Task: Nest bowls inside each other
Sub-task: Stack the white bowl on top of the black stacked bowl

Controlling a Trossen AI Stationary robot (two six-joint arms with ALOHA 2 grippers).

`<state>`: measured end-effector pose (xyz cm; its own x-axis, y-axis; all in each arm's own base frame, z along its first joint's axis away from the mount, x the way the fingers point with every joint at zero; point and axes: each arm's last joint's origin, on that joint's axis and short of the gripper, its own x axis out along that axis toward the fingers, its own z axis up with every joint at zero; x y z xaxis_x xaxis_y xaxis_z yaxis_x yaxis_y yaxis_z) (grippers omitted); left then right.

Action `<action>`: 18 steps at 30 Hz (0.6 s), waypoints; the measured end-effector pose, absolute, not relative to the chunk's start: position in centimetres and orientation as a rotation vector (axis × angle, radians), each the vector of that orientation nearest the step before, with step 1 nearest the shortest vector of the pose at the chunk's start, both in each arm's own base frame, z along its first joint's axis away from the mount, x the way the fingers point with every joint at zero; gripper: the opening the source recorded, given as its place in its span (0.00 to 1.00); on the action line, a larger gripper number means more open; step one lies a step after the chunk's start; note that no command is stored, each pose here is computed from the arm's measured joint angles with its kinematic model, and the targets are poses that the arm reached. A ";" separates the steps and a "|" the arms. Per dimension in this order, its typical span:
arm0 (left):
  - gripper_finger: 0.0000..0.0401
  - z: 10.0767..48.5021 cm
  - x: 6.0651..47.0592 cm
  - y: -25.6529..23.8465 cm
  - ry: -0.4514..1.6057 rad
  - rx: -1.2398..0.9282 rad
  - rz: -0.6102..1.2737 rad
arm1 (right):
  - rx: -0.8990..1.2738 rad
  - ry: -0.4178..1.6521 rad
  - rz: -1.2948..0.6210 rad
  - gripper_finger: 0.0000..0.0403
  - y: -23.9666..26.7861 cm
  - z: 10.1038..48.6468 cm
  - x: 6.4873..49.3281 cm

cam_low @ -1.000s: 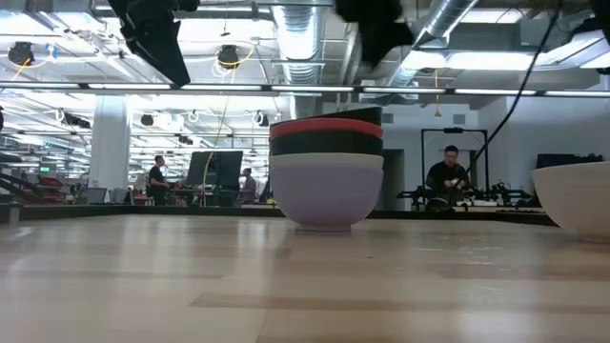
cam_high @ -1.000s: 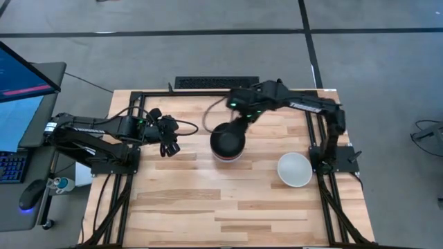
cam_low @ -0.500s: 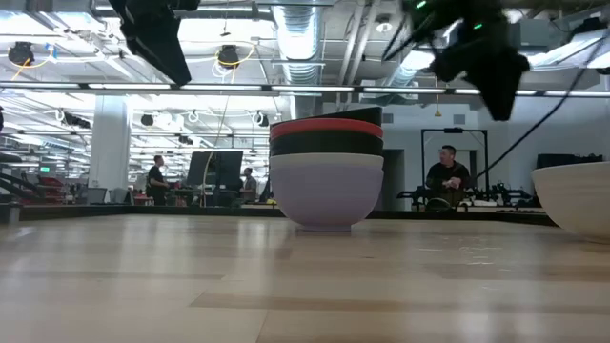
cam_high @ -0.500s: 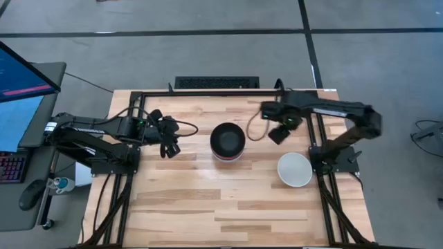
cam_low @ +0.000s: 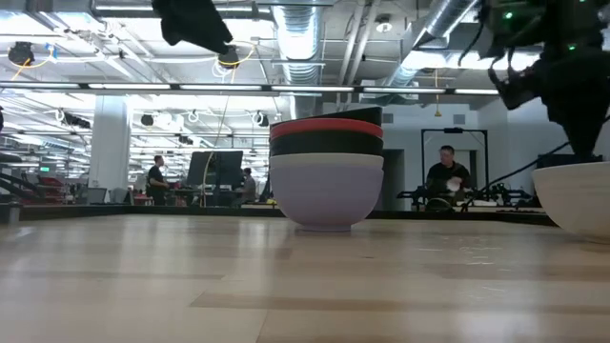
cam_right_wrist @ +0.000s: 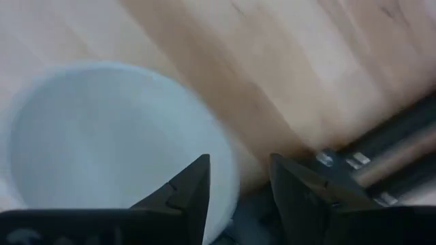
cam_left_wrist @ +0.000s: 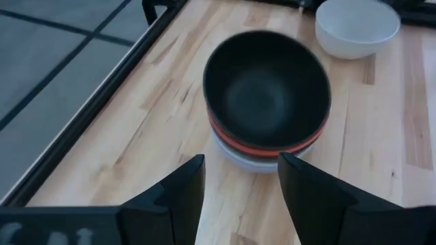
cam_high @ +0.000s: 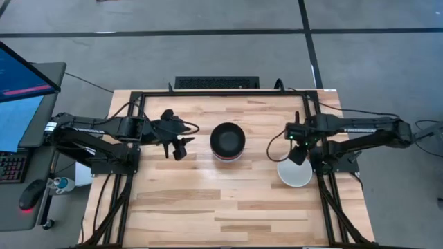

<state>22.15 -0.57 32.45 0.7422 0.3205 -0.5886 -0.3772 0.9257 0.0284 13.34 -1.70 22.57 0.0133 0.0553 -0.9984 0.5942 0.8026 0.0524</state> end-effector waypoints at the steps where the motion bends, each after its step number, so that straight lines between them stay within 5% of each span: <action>1: 0.45 32.5 22.2 -0.6 0.619 -0.096 0.380 | 0.528 1.530 -0.466 0.43 -1.7 22.8 13.2; 18: 0.45 33.0 22.5 -0.4 0.550 -0.137 0.411 | 0.749 1.631 -0.651 0.42 -1.8 20.7 15.4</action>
<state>22.54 -0.42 32.97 0.7737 0.3416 -0.5336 -0.4142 0.9100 -0.0180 15.38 -1.82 20.72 -0.1269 0.1244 -0.9841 0.7681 0.6401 -0.0182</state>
